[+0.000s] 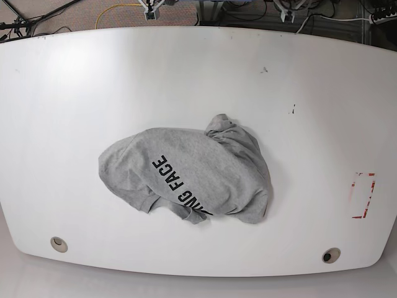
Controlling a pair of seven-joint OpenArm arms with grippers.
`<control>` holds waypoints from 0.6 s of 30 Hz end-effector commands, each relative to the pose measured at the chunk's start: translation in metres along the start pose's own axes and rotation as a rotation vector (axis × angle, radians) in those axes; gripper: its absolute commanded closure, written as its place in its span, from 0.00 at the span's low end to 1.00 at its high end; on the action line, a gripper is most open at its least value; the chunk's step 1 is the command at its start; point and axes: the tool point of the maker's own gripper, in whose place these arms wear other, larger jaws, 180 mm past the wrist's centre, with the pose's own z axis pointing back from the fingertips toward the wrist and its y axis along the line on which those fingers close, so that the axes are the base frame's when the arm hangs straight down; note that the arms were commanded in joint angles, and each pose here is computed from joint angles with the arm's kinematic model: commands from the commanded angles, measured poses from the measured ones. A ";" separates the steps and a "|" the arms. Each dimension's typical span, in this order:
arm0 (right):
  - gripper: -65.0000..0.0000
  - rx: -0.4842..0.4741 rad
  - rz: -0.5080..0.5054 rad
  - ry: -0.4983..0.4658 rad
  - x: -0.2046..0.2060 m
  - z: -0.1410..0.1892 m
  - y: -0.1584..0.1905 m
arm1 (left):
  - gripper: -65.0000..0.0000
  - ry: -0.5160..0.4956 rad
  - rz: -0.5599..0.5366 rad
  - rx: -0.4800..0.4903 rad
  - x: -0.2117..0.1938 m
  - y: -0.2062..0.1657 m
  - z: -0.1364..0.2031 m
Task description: Fold the T-shirt properly
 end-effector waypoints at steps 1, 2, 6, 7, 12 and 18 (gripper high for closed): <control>1.00 -0.003 -0.002 -0.001 -0.003 0.001 -0.002 | 0.39 0.003 -0.002 0.004 -0.003 0.002 0.001; 1.00 -0.004 -0.002 -0.002 -0.003 0.001 -0.002 | 0.39 0.002 -0.002 0.004 -0.003 0.002 0.001; 1.00 -0.004 0.000 0.005 -0.006 0.002 -0.002 | 0.40 0.011 0.002 0.006 -0.009 0.002 0.001; 1.00 -0.004 0.000 0.004 -0.006 0.002 -0.002 | 0.39 0.011 0.003 0.006 -0.008 0.002 0.001; 1.00 -0.007 -0.001 0.002 -0.007 0.003 -0.003 | 0.39 0.007 0.009 0.008 -0.010 0.003 0.002; 1.00 -0.010 0.001 -0.017 -0.013 0.009 -0.004 | 0.39 0.004 0.013 0.013 -0.020 0.004 0.004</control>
